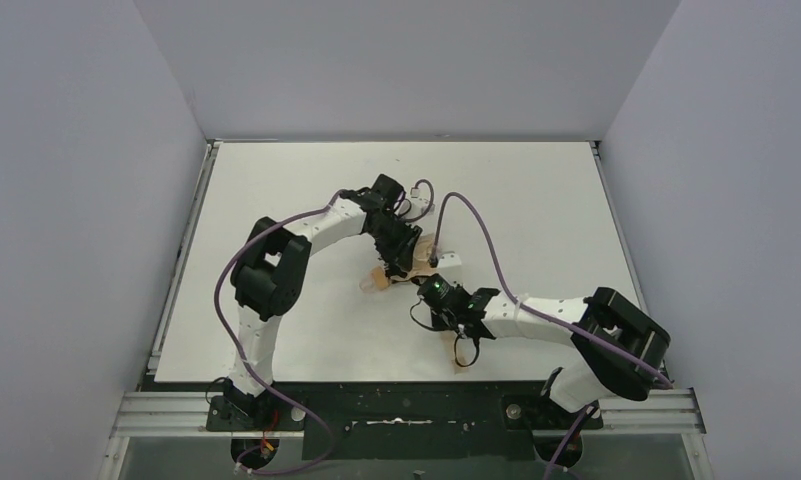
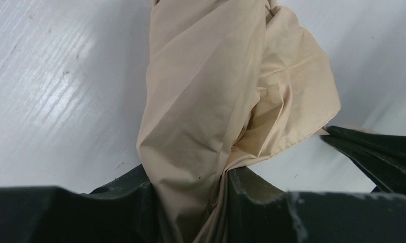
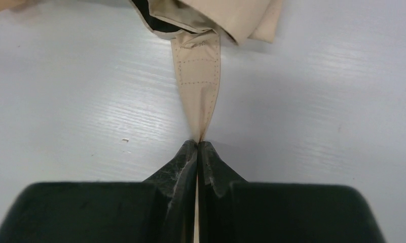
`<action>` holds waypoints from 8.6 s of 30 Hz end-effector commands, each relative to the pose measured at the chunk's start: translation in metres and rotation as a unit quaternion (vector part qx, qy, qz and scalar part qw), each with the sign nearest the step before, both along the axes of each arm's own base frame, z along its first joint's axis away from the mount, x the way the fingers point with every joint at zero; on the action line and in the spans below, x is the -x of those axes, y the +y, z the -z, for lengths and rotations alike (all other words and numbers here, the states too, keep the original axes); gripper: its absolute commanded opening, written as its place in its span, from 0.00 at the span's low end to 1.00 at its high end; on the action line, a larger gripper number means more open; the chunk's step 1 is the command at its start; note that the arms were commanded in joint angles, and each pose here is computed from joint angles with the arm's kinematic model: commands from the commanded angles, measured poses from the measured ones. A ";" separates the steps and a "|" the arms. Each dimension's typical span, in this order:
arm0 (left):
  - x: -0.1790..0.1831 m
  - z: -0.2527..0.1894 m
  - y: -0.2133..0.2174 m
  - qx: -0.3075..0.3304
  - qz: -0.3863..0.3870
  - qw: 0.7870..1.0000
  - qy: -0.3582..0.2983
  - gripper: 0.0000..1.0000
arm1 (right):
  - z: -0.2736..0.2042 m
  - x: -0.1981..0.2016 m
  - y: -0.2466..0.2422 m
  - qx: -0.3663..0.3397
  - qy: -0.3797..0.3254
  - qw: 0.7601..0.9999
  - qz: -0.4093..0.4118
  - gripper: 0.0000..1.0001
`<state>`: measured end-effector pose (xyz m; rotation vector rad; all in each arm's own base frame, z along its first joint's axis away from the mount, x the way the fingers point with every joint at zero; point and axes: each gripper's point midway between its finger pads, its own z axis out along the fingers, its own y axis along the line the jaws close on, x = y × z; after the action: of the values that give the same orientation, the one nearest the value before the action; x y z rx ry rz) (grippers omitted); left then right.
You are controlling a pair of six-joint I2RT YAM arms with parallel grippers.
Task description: Put away the umbrella
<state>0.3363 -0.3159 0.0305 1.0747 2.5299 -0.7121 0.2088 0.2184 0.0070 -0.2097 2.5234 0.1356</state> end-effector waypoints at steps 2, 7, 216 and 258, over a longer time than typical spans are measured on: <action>-0.049 -0.005 0.029 -0.030 -0.097 0.994 -0.034 0.00 | 0.037 0.086 0.000 0.020 0.155 0.982 -0.104 0.00; -0.051 -0.006 0.028 -0.028 -0.100 0.994 -0.036 0.00 | 0.021 0.091 0.029 -0.008 0.150 0.976 -0.156 0.00; -0.006 -0.169 0.060 0.186 0.000 0.896 -0.403 0.69 | 0.012 -0.121 -0.044 0.216 -0.007 0.881 -0.421 0.14; -0.015 -0.087 0.022 0.171 0.166 0.957 -0.164 0.70 | 0.027 -0.079 -0.022 0.381 -0.149 0.717 -0.565 0.10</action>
<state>0.3837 -0.2786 0.1272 1.2059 1.8531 -0.8023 0.3288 0.2222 0.0311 -1.6357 1.5826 -0.4254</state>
